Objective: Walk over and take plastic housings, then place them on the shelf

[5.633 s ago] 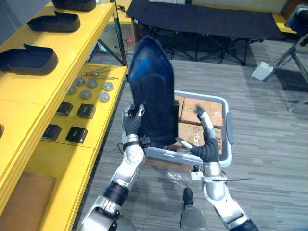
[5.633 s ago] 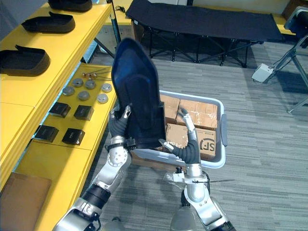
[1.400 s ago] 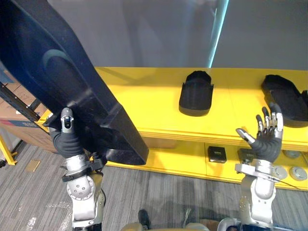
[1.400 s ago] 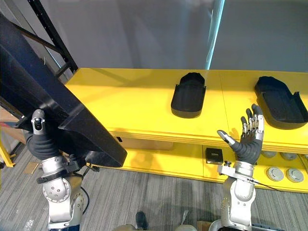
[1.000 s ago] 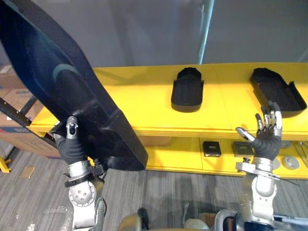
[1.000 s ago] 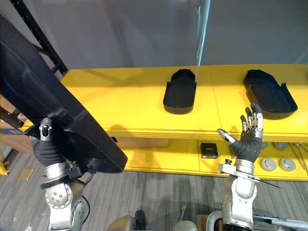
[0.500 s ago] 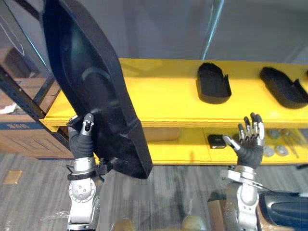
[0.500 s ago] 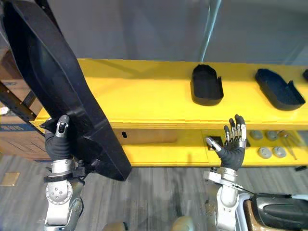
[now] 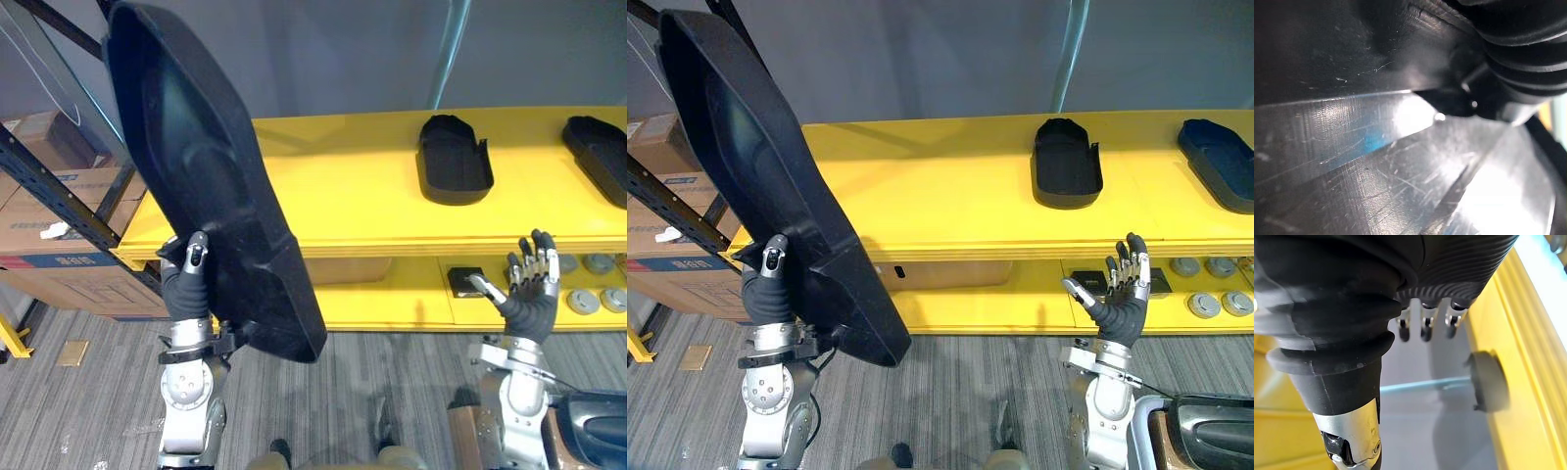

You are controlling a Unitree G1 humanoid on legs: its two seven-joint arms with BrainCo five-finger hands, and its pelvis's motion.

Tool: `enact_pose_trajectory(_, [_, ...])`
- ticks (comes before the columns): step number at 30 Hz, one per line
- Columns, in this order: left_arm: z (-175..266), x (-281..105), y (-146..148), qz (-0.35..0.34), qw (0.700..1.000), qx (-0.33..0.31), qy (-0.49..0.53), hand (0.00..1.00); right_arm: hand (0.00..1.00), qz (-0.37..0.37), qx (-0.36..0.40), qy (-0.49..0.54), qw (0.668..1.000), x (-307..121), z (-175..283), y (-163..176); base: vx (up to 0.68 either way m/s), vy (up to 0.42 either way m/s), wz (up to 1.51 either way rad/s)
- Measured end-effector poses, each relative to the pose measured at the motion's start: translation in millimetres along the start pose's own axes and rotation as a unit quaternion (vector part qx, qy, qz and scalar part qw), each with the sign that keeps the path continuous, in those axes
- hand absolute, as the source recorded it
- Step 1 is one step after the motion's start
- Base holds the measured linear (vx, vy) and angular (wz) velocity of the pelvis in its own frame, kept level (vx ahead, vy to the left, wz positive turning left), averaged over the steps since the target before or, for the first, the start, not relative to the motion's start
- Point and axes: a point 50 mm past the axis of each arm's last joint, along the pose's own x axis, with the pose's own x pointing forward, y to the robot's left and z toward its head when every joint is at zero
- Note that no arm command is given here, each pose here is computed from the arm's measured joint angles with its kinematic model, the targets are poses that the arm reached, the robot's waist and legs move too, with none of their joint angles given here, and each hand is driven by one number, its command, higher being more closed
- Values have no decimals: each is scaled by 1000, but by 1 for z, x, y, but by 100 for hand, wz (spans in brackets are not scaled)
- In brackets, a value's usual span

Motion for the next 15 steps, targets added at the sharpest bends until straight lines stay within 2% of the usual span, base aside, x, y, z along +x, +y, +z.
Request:
enact_pose_trajectory(8, [-7, -5, -6, -3, 1000, -13, 12, 100, 0, -21, -16, -24, 999, -3, 6, -12, 5, 28, -2])
enact_pose_trajectory(11, [-6, -4, -5, -6, 1000, -9, 5, 100, 0, -20, -17, -32, 999, -1, 8, -12, 11, 225, -41])
enact_pose_trajectory(15, [-6, -3, -4, -40, 999, 4, 10, 100, 0, -34, 19, -11, 999, -8, -1, 2, 92, 222, -18])
